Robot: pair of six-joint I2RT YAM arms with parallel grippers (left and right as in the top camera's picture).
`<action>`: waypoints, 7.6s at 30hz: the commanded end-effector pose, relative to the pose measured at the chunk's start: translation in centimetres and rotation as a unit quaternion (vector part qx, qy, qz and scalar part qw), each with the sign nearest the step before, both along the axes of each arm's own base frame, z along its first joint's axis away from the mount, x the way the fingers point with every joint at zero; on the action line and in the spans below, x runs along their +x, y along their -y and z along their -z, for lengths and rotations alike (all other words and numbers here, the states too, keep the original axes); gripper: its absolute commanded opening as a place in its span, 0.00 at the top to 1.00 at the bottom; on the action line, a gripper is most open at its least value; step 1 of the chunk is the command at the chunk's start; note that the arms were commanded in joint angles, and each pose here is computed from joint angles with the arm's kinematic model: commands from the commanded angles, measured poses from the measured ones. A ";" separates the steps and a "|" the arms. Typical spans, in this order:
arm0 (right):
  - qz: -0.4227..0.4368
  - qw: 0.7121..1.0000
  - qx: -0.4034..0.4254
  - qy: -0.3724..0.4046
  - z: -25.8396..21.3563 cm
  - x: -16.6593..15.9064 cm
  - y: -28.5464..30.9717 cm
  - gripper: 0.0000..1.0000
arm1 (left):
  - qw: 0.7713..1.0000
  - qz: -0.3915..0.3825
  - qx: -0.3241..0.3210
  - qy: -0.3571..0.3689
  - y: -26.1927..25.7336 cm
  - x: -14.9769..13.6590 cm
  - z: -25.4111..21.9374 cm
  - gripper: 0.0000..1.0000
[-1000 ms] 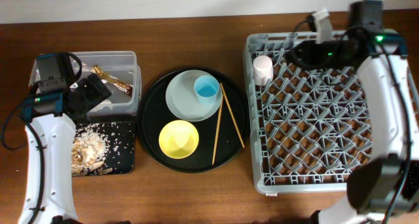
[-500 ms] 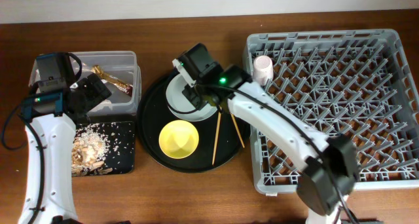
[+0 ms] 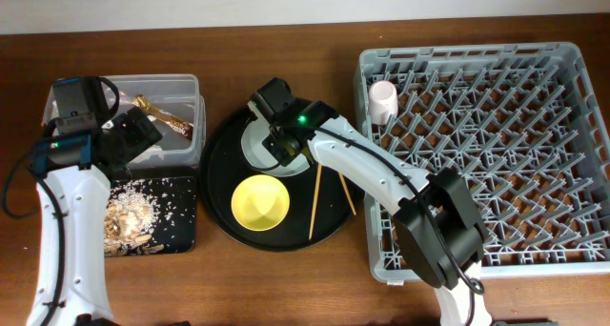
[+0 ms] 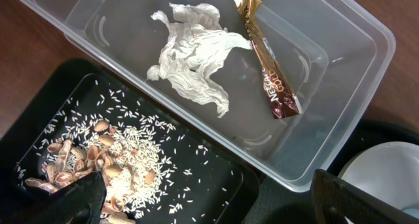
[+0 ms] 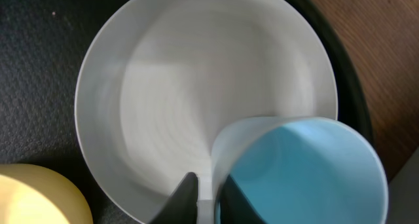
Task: Sort waste into correct bins and load items into the dishwasher rack
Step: 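Reach the right gripper to the blue cup and grasp it, then carry the blue cup into the rack and release it, then move the right gripper back toward the white saucer, then lower the right gripper onto the yellow bowl rim and grasp it, then carry the yellow bowl into the rack and set it down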
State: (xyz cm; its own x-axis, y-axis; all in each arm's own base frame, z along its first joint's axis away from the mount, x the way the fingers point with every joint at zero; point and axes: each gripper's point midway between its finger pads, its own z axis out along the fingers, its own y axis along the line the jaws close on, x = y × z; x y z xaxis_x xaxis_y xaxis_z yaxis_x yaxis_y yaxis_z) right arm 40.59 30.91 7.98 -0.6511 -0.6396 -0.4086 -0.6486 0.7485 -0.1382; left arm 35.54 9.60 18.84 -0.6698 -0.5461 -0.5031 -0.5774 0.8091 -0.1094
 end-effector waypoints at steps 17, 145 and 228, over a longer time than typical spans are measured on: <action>0.016 0.932 0.329 -0.154 -15.9 -3.6 11.1 0.96 | 1.000 0.005 0.005 0.013 -0.1 0.1 -1.1 0.01; -0.096 0.993 0.072 -0.002 2.5 -15.6 -9.2 0.74 | 1.000 0.005 0.005 0.013 -0.1 0.1 -1.1 0.01; 0.192 0.768 0.576 -0.203 -7.0 -14.9 22.4 0.95 | 1.000 0.005 0.005 0.013 -0.1 0.1 -1.1 0.01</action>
State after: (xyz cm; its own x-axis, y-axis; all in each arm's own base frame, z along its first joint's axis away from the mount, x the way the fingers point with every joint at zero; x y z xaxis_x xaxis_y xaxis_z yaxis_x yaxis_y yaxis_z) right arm 25.63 9.32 18.44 -0.9114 0.2889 -0.2930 -0.2384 0.2096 0.9483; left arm 35.55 9.54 18.83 -0.6707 -0.5464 -0.5016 -0.5760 0.8097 -0.1120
